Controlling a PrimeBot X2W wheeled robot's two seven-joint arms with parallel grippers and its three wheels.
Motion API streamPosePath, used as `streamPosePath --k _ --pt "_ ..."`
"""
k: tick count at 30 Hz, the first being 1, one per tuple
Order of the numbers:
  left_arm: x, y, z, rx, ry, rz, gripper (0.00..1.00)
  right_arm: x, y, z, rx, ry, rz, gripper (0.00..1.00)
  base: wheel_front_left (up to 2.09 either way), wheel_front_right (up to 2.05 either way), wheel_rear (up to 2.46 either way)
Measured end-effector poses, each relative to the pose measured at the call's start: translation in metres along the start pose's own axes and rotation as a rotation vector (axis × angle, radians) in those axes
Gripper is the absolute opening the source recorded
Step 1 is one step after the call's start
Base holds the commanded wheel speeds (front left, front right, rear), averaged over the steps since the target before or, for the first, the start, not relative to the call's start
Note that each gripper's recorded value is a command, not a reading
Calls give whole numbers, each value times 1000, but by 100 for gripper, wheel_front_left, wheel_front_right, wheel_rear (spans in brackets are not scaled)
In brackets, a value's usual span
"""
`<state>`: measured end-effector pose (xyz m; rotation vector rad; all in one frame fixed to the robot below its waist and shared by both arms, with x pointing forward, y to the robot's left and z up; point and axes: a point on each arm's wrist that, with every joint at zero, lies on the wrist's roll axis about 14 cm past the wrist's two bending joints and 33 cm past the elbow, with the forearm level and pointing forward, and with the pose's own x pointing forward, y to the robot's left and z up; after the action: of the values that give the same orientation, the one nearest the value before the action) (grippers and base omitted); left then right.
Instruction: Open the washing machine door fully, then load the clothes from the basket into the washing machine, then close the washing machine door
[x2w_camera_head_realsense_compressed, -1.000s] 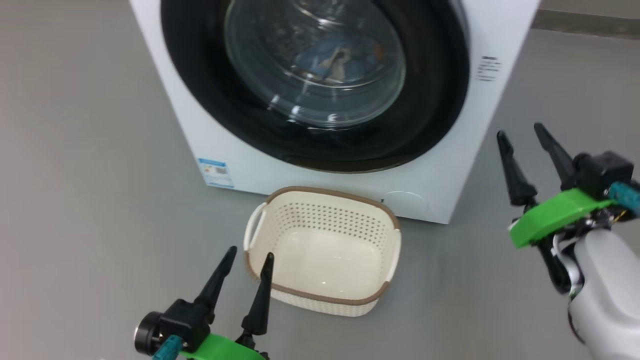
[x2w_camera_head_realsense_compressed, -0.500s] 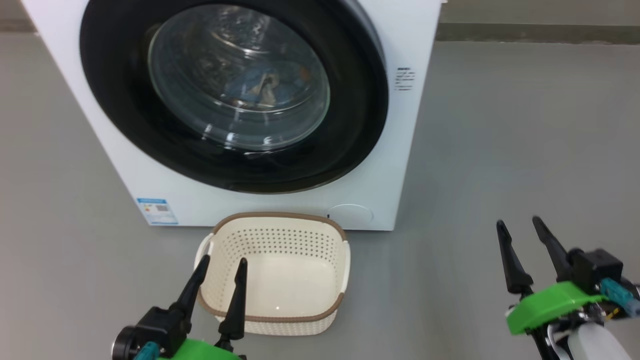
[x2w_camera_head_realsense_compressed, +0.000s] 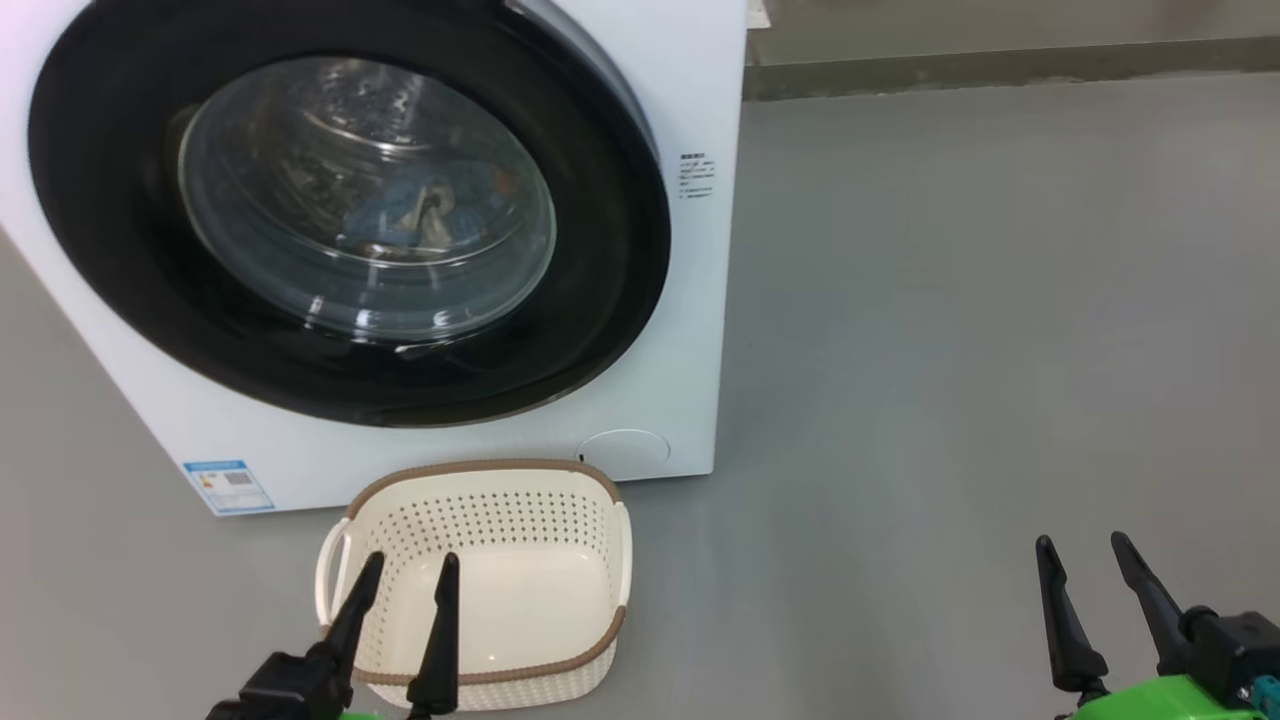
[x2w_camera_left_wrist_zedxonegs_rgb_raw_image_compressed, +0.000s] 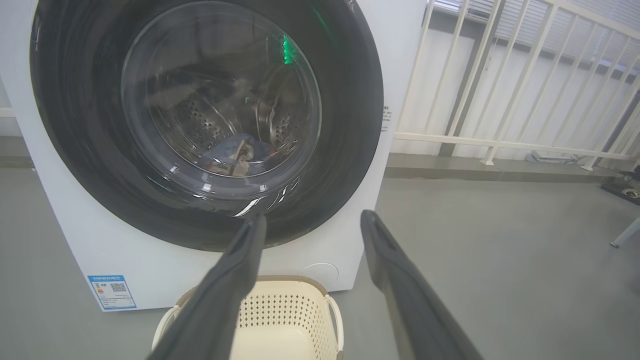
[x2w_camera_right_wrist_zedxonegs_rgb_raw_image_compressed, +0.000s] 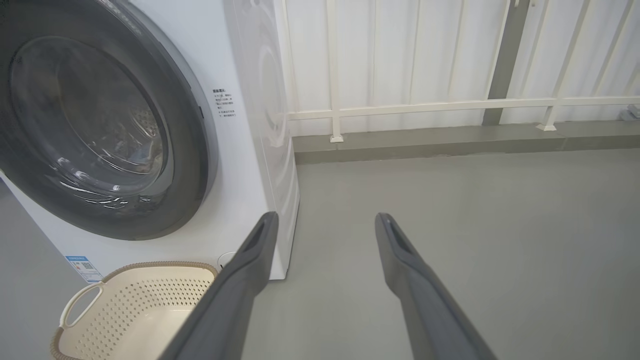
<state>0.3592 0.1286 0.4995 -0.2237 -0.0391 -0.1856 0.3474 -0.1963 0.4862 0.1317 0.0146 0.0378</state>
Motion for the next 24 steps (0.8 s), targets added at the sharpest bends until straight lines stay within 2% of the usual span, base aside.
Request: streamPosePath --k 10,24 --pt "4 -6 -1 6 2 -20 100 -32 -12 4 -22 23 -60 100 0 0 0" --pt "2 -4 -6 8 17 -11 100 -36 -17 13 -26 12 -89 100 0 0 0"
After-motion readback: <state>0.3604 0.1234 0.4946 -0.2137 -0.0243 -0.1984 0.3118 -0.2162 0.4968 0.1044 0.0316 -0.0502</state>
